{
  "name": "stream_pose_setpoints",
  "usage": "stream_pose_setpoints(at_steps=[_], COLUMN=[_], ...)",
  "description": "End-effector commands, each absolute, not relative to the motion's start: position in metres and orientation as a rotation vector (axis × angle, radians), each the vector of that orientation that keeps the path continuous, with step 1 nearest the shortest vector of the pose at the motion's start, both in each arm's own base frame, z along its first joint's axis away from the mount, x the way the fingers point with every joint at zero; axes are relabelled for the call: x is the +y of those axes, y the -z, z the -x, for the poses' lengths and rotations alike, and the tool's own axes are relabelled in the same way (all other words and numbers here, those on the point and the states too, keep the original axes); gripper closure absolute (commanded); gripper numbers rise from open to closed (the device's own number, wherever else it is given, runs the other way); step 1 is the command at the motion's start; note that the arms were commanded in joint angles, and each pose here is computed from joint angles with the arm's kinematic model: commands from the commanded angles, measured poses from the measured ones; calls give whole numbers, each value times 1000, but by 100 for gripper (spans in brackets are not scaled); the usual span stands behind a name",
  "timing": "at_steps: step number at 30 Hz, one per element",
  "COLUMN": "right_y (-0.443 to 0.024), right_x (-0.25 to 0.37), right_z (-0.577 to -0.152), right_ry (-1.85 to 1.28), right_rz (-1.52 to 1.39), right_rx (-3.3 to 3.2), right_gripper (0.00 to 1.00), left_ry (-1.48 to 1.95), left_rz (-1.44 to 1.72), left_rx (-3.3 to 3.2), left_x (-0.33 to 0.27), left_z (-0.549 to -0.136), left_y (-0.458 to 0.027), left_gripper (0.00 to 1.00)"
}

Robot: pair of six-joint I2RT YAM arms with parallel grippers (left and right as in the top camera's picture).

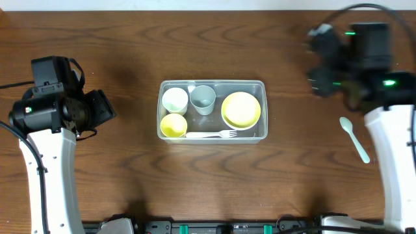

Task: Pack container
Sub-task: 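Carry the white fork into the container's front edge and release, then move the right gripper to the light-blue spoon and grasp it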

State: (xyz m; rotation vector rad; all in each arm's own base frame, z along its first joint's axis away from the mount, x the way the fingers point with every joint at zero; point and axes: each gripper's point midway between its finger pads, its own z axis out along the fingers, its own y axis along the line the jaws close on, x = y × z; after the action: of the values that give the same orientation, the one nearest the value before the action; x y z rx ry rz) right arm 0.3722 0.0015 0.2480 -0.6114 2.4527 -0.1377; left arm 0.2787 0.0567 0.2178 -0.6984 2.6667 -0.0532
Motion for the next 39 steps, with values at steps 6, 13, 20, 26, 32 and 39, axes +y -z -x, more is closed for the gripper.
stream_pose_setpoints(at_steps=[6, 13, 20, 26, 32, 39], right_y=[-152, -89, -50, -46, -45, -76], right_x=[-95, -101, -109, -121, -113, -113], right_z=[-369, -369, -360, -351, -336, -339], right_ry=[57, -52, -62, -74, -248, -198], right_rz=[378, 381, 374, 284, 193, 156], right_rx=[2775, 2929, 3055, 3080, 3095, 3021], right_gripper=[26, 27, 26, 26, 21, 1], left_ry=[56, 56, 55, 29, 29, 29], left_rz=[706, 706, 704, 705, 705, 705], left_rx=[2666, 2666, 2666, 2666, 2665, 2666], left_x=[57, 57, 57, 60, 60, 60], left_z=[-278, -278, -278, -277, -277, -277], left_y=[-218, -218, -218, -218, -218, -218], left_gripper=[32, 32, 32, 32, 32, 32])
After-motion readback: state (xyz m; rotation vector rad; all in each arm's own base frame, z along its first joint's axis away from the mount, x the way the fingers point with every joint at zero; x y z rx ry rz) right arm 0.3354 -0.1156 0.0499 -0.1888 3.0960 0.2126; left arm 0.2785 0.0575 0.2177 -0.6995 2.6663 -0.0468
